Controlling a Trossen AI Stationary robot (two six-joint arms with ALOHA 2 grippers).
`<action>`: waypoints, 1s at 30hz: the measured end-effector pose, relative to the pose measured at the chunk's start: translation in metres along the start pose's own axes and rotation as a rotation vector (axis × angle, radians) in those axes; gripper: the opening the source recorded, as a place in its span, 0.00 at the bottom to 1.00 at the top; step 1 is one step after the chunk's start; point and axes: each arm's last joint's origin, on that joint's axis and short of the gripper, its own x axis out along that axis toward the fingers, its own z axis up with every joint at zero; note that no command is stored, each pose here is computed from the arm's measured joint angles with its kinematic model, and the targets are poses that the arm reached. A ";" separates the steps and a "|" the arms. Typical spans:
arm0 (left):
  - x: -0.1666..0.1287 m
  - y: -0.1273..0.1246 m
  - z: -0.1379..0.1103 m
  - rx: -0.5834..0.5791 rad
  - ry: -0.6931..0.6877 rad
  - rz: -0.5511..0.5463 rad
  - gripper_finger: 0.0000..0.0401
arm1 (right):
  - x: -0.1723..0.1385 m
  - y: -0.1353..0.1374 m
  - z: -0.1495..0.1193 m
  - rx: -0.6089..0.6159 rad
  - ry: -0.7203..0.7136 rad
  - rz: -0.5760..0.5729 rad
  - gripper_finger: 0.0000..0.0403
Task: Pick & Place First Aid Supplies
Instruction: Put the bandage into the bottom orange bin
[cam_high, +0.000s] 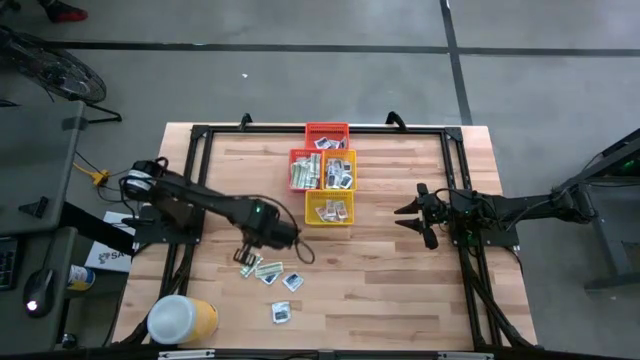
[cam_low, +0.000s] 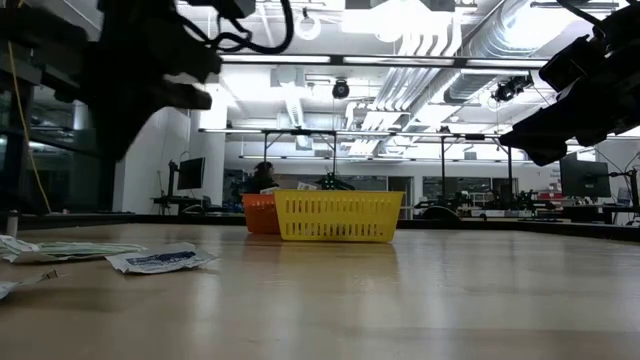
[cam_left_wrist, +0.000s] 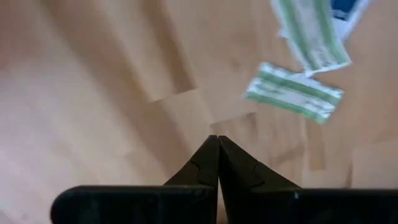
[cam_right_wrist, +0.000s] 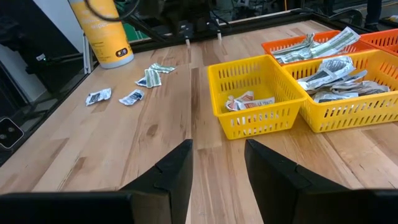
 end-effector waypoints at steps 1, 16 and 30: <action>0.003 -0.005 0.000 0.016 -0.004 -0.016 0.00 | 0.000 0.000 0.000 0.000 0.000 0.000 0.35; 0.043 -0.045 0.002 0.216 -0.115 -0.131 0.41 | 0.000 0.000 0.000 0.000 0.000 0.000 0.35; 0.080 -0.043 -0.012 0.251 -0.105 -0.076 0.52 | 0.000 0.000 0.000 0.000 0.000 0.000 0.35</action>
